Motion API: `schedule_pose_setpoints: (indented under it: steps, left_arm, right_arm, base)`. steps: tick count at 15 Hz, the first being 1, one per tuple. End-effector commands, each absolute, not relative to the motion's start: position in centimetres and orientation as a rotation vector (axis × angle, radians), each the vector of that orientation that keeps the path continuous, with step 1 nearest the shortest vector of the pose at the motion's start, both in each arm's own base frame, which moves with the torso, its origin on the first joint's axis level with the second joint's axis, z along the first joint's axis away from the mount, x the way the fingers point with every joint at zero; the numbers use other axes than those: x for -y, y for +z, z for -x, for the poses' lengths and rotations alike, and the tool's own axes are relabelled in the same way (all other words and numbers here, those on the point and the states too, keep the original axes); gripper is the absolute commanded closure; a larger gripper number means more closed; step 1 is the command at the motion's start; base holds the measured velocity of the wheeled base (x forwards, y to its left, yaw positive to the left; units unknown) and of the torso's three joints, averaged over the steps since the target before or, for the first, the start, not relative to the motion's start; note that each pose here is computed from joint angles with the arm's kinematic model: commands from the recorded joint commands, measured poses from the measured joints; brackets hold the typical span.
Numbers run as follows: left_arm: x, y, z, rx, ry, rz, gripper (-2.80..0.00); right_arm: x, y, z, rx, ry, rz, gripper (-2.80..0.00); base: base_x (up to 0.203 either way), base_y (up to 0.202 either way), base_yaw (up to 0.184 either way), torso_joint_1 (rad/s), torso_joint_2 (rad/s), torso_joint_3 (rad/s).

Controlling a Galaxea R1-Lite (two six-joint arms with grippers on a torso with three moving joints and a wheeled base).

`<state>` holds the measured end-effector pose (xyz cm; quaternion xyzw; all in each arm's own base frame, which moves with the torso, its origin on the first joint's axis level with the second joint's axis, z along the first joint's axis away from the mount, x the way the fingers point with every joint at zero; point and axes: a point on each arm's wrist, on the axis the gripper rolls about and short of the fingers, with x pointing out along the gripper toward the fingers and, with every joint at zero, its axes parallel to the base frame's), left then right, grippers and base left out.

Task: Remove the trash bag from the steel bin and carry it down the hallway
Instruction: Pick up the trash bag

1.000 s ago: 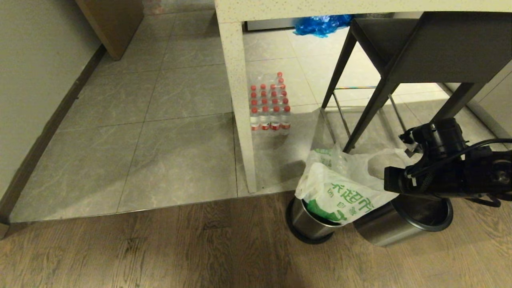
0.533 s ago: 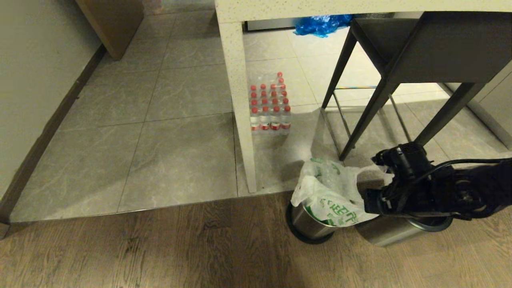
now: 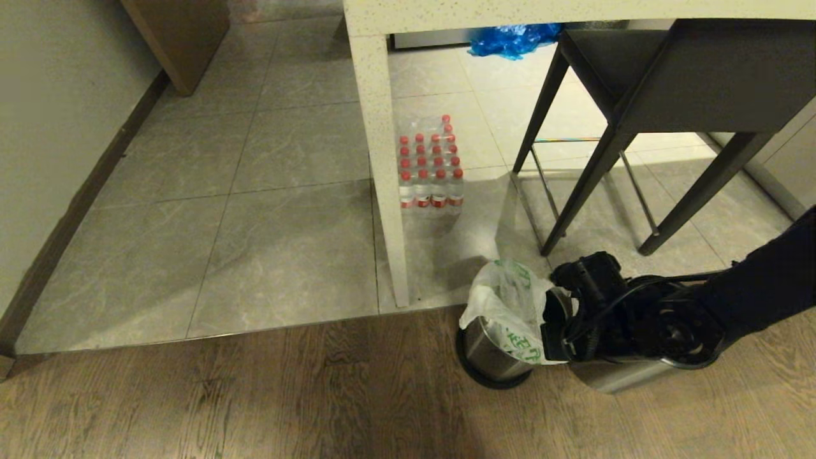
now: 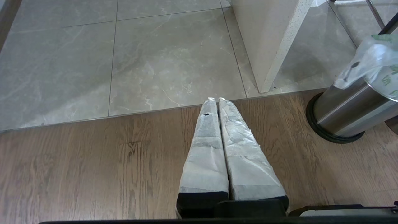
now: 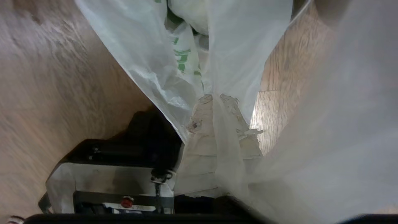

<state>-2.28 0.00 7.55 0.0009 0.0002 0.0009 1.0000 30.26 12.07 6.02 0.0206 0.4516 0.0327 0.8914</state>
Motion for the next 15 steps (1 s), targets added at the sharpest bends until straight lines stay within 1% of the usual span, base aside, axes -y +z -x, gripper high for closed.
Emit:
schedule_pose_setpoints:
  steps: [1,3,9,12,15]
  left_arm:
    - [0.0,7.6,2.3,-0.002,0.002,-0.002,0.00]
    - [0.0,7.6,2.3,-0.002,0.002,-0.002,0.00]
    - [0.0,7.6,2.3,-0.002,0.002,-0.002,0.00]
    - [0.0,7.6,2.3,-0.002,0.002,-0.002,0.00]
    - [0.0,7.6,2.3,-0.002,0.002,-0.002,0.00]
  right_arm:
    - [-12.5,4.8,-30.6,-0.965,0.067,-0.031,-2.80]
    - [-12.6,4.1,-30.8,-0.980,0.069,-0.022,-2.80]
    - [-13.0,3.3,-31.8,-0.949,0.046,-0.011,-2.80]
    - [-12.9,4.9,-31.7,-0.914,0.054,-0.049,-2.80]
    - [-13.6,3.5,-33.4,-0.919,0.049,-0.048,-2.80]
  base:
    - [0.000,0.000,0.000,0.000,0.00,0.000]
    - [0.000,0.000,0.000,0.000,0.00,0.000]
    - [0.000,0.000,0.000,0.000,0.00,0.000]
    - [0.000,0.000,0.000,0.000,0.00,0.000]
    - [0.000,0.000,0.000,0.000,0.00,0.000]
